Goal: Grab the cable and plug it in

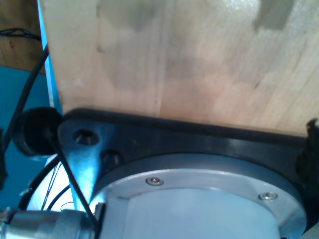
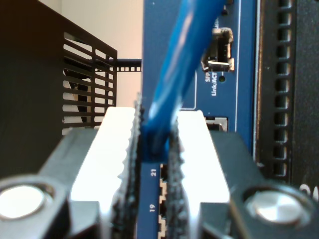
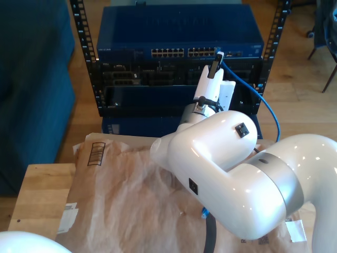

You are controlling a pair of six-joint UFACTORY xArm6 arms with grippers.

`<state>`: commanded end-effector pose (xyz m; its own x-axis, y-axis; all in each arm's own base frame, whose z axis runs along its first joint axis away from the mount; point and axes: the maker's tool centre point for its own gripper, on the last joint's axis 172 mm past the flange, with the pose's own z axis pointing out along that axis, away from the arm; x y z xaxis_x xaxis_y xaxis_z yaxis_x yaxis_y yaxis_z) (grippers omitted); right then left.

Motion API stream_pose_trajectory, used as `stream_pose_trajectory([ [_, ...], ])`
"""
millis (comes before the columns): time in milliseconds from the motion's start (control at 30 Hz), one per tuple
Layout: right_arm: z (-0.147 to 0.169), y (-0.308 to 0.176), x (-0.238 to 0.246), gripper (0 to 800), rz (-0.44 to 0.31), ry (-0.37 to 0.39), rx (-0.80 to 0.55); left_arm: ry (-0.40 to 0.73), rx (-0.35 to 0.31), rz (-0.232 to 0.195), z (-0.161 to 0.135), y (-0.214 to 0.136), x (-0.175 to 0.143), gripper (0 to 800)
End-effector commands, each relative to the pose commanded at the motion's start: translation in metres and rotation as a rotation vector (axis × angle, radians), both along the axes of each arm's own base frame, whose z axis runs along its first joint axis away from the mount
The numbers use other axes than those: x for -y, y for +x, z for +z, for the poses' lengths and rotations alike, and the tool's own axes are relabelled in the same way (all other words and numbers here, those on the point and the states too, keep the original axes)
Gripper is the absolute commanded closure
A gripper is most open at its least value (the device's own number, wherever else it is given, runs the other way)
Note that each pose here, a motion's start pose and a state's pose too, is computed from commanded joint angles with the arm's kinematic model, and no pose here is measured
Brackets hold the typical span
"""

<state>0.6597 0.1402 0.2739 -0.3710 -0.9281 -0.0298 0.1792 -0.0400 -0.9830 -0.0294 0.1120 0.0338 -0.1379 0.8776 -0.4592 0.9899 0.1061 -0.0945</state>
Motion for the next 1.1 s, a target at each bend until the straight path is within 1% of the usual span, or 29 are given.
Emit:
stream_pose_trajectory([
  [200, -0.0009, 0.0021, 0.0012, 800, 0.0, 0.004, -0.004, 0.0, 0.0, 0.0, 0.0, 0.0, 0.0, 0],
  [300, -0.007, 0.0022, 0.0026, 800, -0.002, 0.0, -0.012, 0.0, 0.0, 0.0, 0.0, 0.0, 0.0, 0],
  [1100, -0.0026, 0.0039, 0.0033, 800, -0.002, 0.004, -0.006, 0.0, 0.0, 0.0, 0.0, 0.0, 0.0, 0],
])
